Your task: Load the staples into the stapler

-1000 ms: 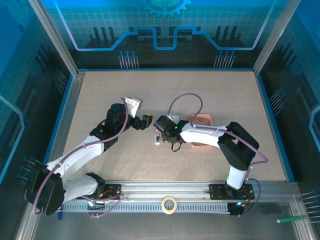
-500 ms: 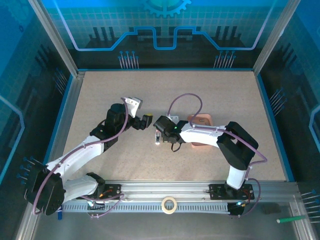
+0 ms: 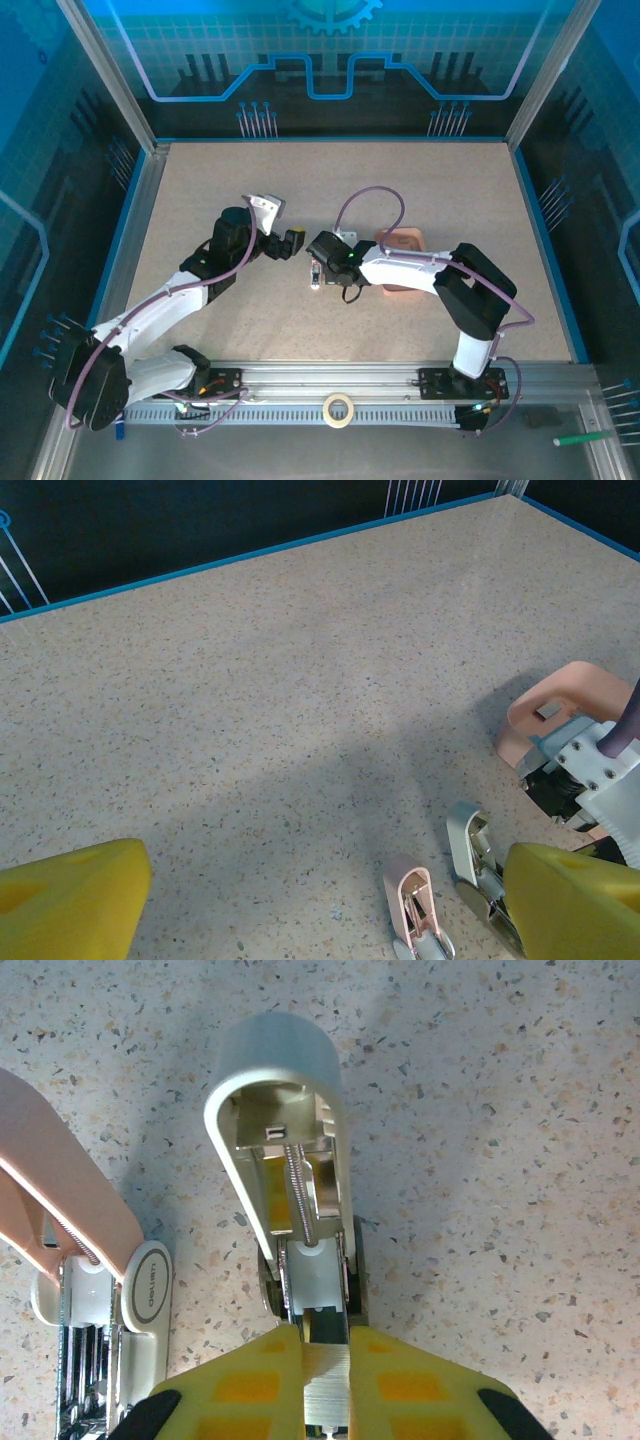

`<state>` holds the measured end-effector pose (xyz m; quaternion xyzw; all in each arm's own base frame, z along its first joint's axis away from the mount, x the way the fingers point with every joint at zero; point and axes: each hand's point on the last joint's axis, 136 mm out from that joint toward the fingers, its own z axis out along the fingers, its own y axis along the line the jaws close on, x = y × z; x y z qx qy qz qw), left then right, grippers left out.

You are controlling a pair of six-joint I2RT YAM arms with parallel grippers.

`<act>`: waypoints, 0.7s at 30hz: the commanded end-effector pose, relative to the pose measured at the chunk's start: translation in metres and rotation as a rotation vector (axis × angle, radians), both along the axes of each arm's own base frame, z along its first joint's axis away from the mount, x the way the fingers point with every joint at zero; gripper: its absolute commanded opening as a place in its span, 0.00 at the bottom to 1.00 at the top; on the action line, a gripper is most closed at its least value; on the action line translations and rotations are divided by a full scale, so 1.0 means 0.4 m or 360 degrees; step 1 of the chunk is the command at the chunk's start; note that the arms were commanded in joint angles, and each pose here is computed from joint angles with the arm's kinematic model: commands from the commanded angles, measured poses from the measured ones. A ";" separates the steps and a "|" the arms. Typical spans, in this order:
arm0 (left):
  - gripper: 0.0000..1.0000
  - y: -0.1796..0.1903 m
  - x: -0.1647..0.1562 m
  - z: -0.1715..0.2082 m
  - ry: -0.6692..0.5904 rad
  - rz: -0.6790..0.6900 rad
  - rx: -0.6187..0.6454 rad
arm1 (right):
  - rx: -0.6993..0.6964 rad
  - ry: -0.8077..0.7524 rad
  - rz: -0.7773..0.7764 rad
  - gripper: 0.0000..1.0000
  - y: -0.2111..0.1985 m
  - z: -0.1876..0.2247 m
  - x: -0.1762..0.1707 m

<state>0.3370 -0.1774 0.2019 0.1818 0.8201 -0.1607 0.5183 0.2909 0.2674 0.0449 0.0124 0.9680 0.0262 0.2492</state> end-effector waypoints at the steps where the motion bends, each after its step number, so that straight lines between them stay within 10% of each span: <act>1: 0.92 -0.002 0.004 0.032 -0.0036 -0.0014 -0.0022 | -0.0006 -0.0026 0.0001 0.14 0.006 0.012 0.007; 21: 0.92 -0.002 0.004 0.033 -0.0040 -0.0014 -0.0018 | -0.0038 0.0062 -0.0001 0.13 0.000 -0.043 -0.009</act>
